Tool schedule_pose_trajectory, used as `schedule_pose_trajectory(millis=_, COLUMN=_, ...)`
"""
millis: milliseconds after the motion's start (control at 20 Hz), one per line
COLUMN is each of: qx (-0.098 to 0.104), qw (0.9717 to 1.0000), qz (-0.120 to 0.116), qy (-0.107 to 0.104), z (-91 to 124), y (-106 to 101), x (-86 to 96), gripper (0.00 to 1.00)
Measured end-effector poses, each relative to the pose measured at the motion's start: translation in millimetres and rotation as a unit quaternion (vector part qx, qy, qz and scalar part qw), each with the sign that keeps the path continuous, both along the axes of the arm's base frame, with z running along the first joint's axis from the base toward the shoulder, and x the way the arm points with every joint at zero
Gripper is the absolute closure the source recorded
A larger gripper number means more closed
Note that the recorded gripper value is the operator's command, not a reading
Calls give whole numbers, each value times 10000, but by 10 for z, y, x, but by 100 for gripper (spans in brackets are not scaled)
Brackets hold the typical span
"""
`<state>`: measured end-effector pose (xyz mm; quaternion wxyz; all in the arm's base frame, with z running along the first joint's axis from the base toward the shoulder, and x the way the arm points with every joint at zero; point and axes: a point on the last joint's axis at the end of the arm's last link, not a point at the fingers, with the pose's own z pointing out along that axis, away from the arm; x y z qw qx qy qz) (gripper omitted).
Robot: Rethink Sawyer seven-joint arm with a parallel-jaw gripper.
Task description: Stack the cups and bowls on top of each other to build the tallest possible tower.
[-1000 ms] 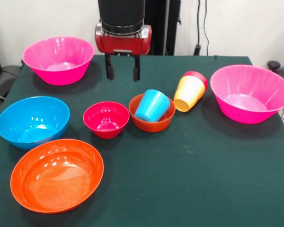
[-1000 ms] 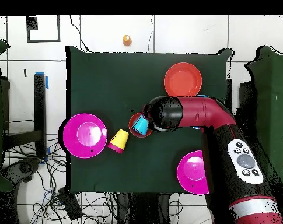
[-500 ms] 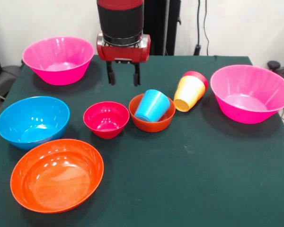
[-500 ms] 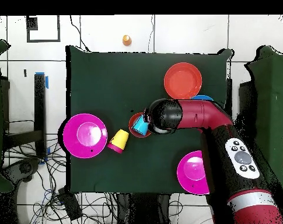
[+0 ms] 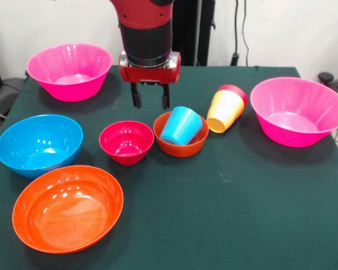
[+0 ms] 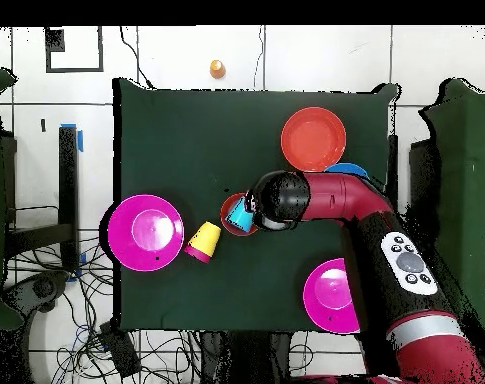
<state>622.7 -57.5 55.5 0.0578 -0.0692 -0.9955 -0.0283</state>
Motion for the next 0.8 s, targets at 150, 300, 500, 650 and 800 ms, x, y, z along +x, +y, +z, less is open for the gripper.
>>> schedule_pose_trajectory(millis=150, qx=3, qw=10000, qz=46, qy=-15, z=-39, y=-22, x=7, gripper=0)
schedule_pose_trajectory(millis=300, qx=9, qw=9998, qz=153, qy=-92, z=-77, y=-96, x=49, gripper=0)
schedule_pose_trajectory(millis=500, qx=13, qw=9993, qz=297, qy=-222, z=-68, y=-179, x=120, gripper=0)
schedule_pose_trajectory(millis=650, qx=-12, qw=9988, qz=409, qy=-268, z=-48, y=-213, x=156, gripper=0)
schedule_pose_trajectory(millis=800, qx=-18, qw=9975, qz=627, qy=-322, z=31, y=-199, x=221, gripper=0)
